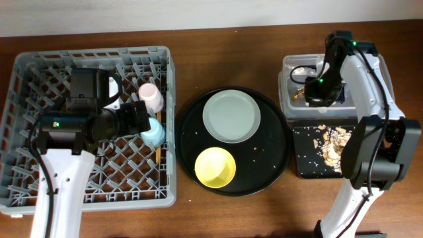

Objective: Sort waste into correct bins and load items into the dishwasher rack

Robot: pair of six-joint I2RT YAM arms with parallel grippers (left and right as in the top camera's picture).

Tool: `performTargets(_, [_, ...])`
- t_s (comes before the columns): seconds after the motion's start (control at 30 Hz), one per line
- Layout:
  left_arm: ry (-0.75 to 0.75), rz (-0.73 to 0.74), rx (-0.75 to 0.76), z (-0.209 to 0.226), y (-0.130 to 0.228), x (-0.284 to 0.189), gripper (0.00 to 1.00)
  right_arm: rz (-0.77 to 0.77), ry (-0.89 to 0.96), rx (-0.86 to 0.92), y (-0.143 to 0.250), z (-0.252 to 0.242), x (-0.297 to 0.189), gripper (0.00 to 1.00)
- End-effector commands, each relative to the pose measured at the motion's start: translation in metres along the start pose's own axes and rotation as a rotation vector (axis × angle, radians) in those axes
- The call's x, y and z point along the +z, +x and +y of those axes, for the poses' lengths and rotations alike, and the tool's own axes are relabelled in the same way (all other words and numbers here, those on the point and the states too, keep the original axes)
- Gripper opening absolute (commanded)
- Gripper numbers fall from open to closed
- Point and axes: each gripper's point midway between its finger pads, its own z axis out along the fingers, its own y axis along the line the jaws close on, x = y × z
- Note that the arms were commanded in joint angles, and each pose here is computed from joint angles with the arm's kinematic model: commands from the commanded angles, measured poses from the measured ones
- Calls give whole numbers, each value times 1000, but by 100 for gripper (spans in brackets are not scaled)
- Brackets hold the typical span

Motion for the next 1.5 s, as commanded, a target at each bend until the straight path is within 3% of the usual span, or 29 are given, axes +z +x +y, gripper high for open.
performTargets(0.0, [-3, -19, 0, 1, -3, -5, 99, 28, 54, 0, 9, -10, -1, 10])
performTargets(0.13, [-3, -19, 0, 1, -3, -5, 99, 44, 54, 1, 12, -10, -10, 9])
performTargets(0.23, [-3, -18, 0, 1, -3, -5, 99, -46, 34, -5, -8, -2, -49, 14])
performTargets(0.37, [-3, -18, 0, 1, -3, -5, 99, -158, -219, -60, -7, 57, -140, 33])
performTargets(0.4, [-3, -18, 0, 1, -3, -5, 99, -160, -271, -106, -3, 80, -146, 45])
performTargets(0.43, [-3, -18, 0, 1, -3, -5, 99, -159, -278, -154, 0, 100, -145, 77])
performTargets(0.47, [-3, -19, 0, 1, -3, -5, 99, -159, -280, -172, 1, 107, -144, 93])
performTargets(0.5, [-3, -18, 0, 1, -3, -5, 99, -165, -283, -199, 1, 118, -144, 99])
performTargets(0.6, [-3, -18, 0, 1, -3, -5, 99, -163, -274, -214, 3, 122, -143, 99])
performTargets(0.67, [-122, -170, -7, 19, -37, -10, 99, -163, -274, -214, 3, 122, -143, 99])
performTargets(0.77, [-112, -227, -11, 16, -51, -12, 99, -163, -274, -214, 3, 122, -143, 99])
performTargets(0.87, [253, -158, 28, -46, -40, -15, 99, -163, -274, -214, 3, 122, -143, 99])
performTargets(0.93, [417, -133, 62, -78, -36, -21, 84, -163, -274, -214, 3, 122, -143, 99])
performTargets(0.97, [450, -97, 69, -97, -28, -17, 61, -163, -274, -214, 3, 122, -143, 99])
performTargets(1.03, [399, -49, 133, -133, -12, 5, 45, -163, -274, -214, 3, 122, -143, 99])
performTargets(1.07, [419, -31, 227, -171, 0, 21, 30, -163, -274, -214, 3, 122, -143, 99])
performTargets(1.13, [435, -6, 333, -220, 18, 57, 32, -163, -274, -214, 3, 122, -143, 99])
performTargets(1.23, [440, -11, 438, -277, 42, 109, 63, -163, -274, -214, 3, 122, -143, 99])
performTargets(1.33, [374, 28, 486, -294, 71, 159, 63, -163, -274, -214, 3, 122, -143, 99])
performTargets(1.47, [313, 127, 501, -285, 99, 210, 63, -163, -274, -214, 3, 122, -143, 99])
